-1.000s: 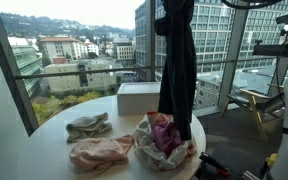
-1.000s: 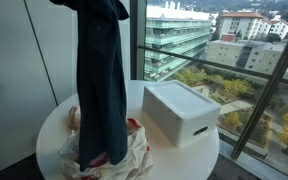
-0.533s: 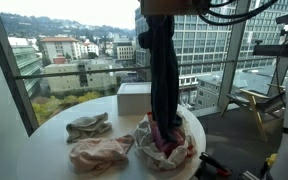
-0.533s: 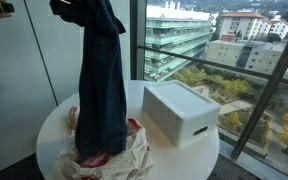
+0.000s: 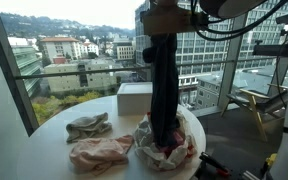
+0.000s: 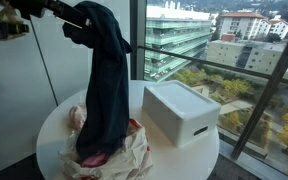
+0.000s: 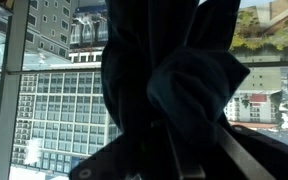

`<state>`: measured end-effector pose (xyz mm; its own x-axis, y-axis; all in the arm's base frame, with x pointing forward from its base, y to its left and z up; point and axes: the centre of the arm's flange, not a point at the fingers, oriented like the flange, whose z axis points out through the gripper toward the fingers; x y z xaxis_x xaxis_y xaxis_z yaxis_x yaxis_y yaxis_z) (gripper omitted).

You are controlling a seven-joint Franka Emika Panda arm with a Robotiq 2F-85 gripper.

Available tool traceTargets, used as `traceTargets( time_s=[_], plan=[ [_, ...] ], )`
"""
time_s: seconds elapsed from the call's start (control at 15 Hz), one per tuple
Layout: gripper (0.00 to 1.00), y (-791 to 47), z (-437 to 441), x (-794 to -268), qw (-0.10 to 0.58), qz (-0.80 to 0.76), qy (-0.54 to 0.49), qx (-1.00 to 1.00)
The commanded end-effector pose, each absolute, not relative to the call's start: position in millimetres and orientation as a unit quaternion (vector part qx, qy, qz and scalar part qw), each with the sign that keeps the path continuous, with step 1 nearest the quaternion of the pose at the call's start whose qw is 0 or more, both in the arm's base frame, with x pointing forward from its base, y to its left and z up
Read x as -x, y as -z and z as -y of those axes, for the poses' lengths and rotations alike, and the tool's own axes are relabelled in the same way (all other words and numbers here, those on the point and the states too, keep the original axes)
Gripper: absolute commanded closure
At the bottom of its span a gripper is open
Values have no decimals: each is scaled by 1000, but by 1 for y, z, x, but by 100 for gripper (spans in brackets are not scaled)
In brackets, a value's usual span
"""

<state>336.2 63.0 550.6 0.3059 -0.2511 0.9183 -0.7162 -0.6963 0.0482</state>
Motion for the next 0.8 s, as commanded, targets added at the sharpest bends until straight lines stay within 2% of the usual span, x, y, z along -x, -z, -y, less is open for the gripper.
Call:
traceTargets(
  time_s=[0.0, 0.27, 0.73],
  plan=[
    [89, -540, -55, -324, 234, 306, -468, -795],
    [89, -491, -48, -343, 236, 274, -416, -834],
    [89, -396, -35, -368, 176, 222, -311, -907]
  ],
)
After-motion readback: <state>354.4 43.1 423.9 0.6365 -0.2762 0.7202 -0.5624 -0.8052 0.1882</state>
